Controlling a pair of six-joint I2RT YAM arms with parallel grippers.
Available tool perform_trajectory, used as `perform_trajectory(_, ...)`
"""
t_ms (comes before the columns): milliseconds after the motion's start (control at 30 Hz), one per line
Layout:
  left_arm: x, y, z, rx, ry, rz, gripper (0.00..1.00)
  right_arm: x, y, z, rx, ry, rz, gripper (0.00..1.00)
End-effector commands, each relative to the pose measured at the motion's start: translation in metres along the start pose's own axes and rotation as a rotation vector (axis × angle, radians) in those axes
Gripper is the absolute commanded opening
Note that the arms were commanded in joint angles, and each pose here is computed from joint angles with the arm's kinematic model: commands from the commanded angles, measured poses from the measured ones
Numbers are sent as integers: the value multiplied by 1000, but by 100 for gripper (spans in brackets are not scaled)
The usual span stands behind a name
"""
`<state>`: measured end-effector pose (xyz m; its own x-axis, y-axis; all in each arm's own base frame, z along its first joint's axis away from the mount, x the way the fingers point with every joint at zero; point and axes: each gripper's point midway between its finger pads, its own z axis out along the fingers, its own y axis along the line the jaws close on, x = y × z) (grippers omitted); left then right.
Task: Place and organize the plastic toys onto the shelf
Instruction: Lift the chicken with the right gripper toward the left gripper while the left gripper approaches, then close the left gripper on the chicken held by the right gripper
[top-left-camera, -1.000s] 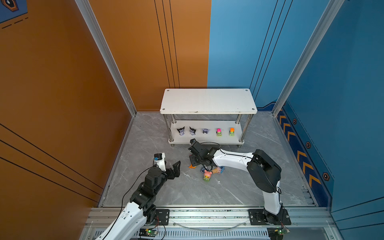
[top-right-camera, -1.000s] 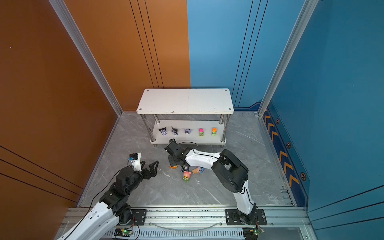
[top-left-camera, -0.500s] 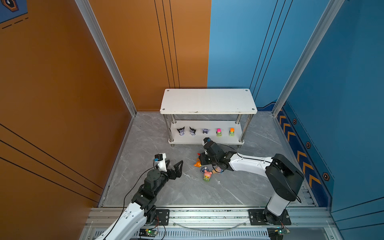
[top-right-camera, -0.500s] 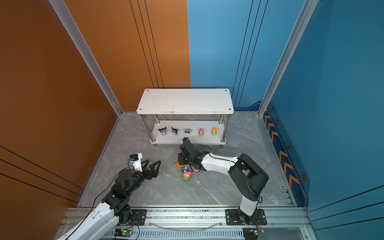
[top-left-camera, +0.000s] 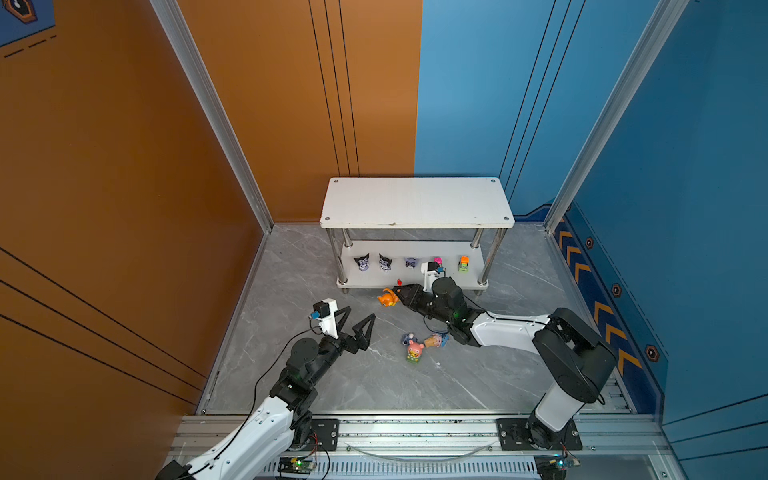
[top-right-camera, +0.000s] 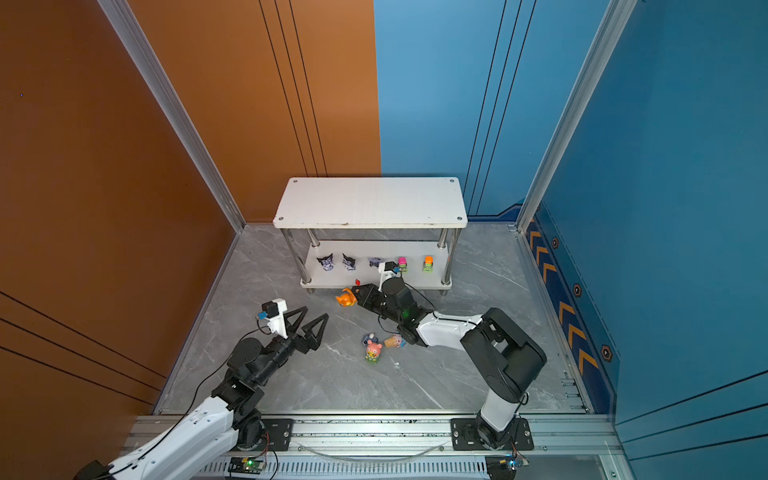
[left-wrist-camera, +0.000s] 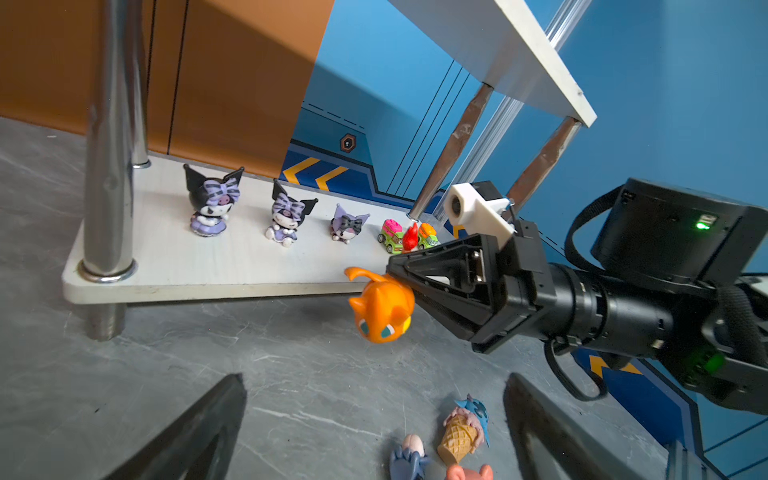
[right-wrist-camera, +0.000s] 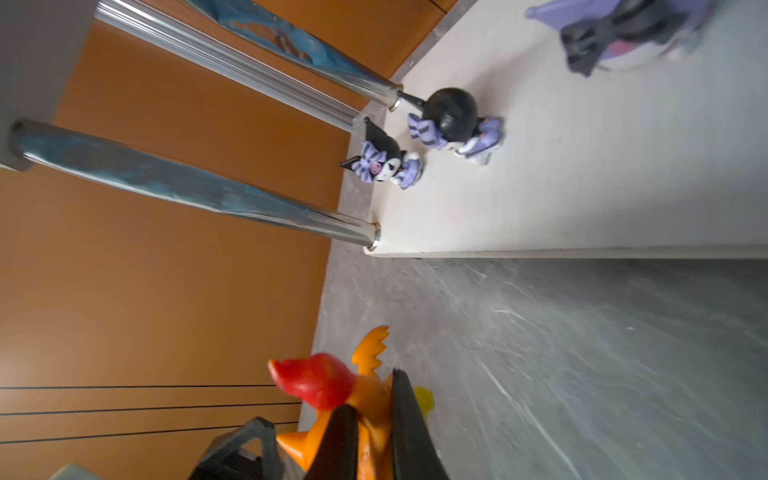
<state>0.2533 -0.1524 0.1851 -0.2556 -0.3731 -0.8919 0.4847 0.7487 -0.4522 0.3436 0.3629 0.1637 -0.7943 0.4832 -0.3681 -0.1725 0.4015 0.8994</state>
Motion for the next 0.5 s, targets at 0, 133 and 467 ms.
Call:
perform_trajectory(0,-15,-16,3,72,-76,60,98,-4,45,0,-219,9,125,6)
perform_trajectory(133,-10,-26,14,107,-47,86,98,-3,53,-4,-247,20,139,6)
perform_trajectory(467,-27,-40,38,170,-119,80,98,-4,71,-20,-222,33,75,6)
